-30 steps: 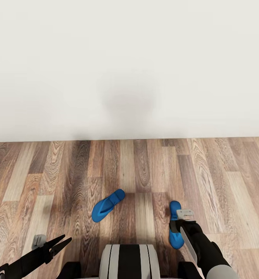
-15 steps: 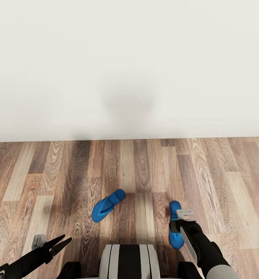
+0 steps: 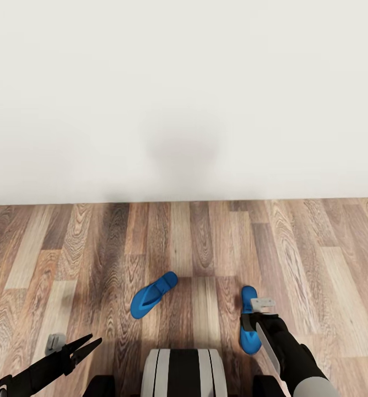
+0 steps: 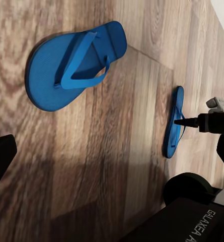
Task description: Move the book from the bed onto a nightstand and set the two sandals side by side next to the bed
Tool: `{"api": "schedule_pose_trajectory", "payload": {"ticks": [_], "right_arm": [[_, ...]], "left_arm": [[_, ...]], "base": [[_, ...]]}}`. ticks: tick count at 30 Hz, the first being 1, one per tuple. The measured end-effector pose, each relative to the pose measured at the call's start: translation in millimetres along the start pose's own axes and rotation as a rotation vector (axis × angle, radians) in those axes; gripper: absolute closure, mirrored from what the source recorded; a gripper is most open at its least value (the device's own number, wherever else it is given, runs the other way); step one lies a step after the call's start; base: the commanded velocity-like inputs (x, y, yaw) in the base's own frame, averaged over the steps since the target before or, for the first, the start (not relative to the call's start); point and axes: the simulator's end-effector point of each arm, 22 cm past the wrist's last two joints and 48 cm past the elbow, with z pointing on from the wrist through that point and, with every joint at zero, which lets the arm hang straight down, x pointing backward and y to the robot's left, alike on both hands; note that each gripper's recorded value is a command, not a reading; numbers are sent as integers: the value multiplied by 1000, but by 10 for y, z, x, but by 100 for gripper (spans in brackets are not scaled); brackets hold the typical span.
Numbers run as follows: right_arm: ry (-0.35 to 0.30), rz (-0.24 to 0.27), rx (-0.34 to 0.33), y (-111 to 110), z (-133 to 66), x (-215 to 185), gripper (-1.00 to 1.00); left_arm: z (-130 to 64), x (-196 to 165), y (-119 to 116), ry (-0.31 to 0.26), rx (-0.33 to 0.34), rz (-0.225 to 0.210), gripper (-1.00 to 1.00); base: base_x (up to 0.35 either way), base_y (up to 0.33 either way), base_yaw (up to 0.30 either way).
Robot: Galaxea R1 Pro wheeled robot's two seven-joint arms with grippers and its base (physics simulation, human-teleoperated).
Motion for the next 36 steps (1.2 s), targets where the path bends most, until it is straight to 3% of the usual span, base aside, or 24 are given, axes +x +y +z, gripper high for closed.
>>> {"api": "schedule_pose_trajectory", "payload": {"ticks": [23,28,36], "right_arm": [[-101,14,6,-76,-380,-420,100],[-198,32,-3,-139,-674,-854,100],[-236,0,-48,-483,-865,-989,100]], "left_arm": [[-81,-294,-262,-59,35,64,-100],[-102,-354,-321,-71,42,77,-100],[-136,-429,-406,-90,54,93,-100]], "base": [[0,0,0],[0,0,0],[0,0,0]]}}
